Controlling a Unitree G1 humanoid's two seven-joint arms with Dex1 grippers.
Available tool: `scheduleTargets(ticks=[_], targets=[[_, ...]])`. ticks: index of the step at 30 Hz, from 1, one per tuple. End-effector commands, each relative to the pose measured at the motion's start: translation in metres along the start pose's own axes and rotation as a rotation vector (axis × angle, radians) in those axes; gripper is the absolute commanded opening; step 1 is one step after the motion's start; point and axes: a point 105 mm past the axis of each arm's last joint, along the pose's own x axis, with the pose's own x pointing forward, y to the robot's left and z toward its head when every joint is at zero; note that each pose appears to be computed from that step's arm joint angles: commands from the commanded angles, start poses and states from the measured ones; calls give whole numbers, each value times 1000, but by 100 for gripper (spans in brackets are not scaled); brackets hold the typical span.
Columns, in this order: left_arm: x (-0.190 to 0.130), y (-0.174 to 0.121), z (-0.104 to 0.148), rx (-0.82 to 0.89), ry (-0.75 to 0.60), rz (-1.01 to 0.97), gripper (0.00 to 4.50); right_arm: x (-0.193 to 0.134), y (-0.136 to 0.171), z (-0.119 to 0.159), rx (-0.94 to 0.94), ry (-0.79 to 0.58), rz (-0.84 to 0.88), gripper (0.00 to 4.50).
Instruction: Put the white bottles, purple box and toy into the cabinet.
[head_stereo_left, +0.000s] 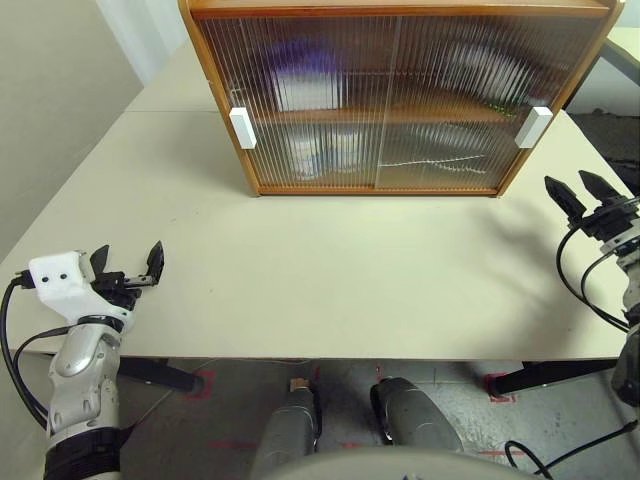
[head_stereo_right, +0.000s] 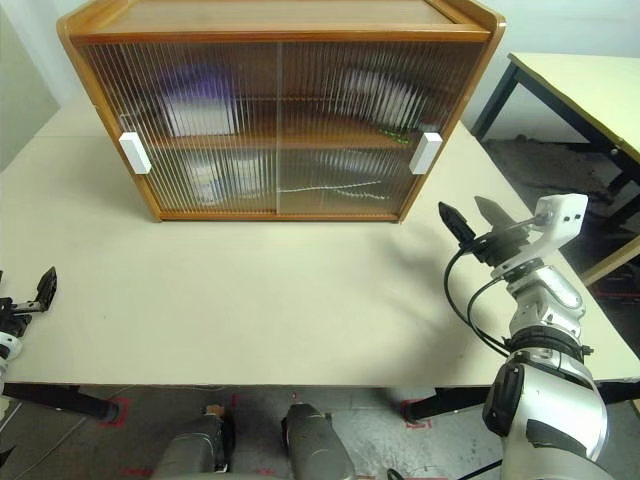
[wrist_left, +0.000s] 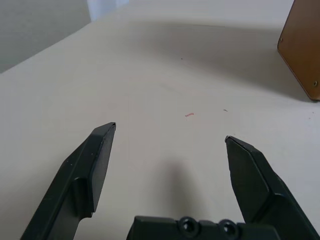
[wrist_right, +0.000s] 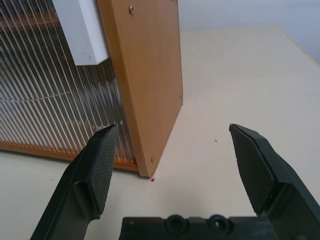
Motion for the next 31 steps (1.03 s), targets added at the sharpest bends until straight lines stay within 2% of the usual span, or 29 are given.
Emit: scheduleTargets(ticks=[1,6,23,31], targets=[[-3,6,-4,2,9,11,450,-1,-2,0,6,-15,-14,446],[-4,14,1,2,-5,16,450,1,-3,-3,13,-8,-46,446],[1,-8,9,3,-28,-76,450,0,-7,-4,6,-6,-81,446],[0,-2,15,21,-31,-80,450,-5,-10,-6,-1,1,-103,446]])
